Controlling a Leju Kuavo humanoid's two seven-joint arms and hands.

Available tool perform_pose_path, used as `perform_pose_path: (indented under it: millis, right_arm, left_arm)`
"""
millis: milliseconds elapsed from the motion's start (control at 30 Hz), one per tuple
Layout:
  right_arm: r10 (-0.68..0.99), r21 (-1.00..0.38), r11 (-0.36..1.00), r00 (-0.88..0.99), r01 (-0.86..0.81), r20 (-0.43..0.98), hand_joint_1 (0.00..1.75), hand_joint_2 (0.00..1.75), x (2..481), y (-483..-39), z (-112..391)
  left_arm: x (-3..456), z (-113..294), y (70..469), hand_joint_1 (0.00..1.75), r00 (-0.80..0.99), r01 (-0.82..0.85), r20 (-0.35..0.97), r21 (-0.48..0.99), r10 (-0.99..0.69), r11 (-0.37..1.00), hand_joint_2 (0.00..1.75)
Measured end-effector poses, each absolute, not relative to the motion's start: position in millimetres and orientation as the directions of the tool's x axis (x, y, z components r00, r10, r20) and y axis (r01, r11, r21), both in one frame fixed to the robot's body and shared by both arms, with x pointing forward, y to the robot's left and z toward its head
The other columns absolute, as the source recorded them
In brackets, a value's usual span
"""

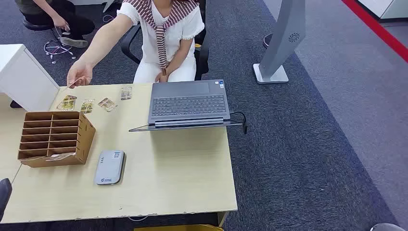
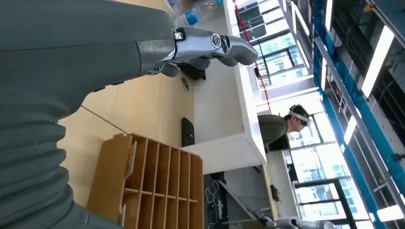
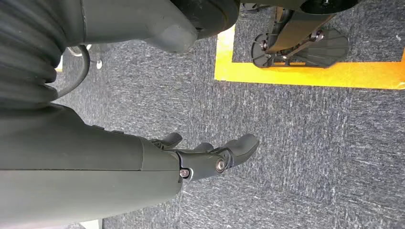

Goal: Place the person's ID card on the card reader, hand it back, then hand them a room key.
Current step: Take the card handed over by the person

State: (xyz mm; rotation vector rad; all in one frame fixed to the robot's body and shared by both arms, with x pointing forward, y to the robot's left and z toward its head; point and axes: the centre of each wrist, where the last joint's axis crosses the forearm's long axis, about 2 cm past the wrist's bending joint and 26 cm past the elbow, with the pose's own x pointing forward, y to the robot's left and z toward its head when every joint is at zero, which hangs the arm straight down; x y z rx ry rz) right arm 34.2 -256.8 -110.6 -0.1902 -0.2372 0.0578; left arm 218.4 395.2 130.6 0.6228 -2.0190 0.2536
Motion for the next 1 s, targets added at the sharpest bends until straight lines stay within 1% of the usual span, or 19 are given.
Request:
perform_pose_path:
  millis: [67,267,500,833,1000]
  right_arm:
    - [0.085,-0.193,0.98,0.97,-0.041,0.229,0.0,1.75,34.7,-256.9,-110.6]
    - [0.109,-0.191,0.979,0.967,-0.065,0.232,0.0,1.75,37.7,-257.3,-110.3]
    - [0.136,-0.185,0.978,0.963,-0.093,0.233,0.0,1.75,40.2,-257.7,-110.1]
    - [0.168,-0.177,0.976,0.957,-0.127,0.236,0.0,1.75,43.1,-258.9,-110.0]
    - [0.185,-0.175,0.974,0.954,-0.146,0.236,0.0,1.75,44.1,-259.7,-109.9]
  left_arm:
    - [225.5,134.2,392.4,0.0,-0.394,-0.517,0.855,0.097,-0.337,0.85,1.75]
    - [263.9,154.7,376.0,0.0,-0.367,-0.476,0.827,0.228,-0.427,0.849,1.75]
    - [300.6,176.3,356.1,0.0,-0.334,-0.449,0.766,0.383,-0.549,0.807,1.75]
    - [342.7,201.8,328.5,0.0,-0.294,-0.439,0.619,0.59,-0.728,0.678,1.75]
    - [362.2,214.4,315.2,0.0,-0.282,-0.445,0.515,0.677,-0.81,0.586,1.75]
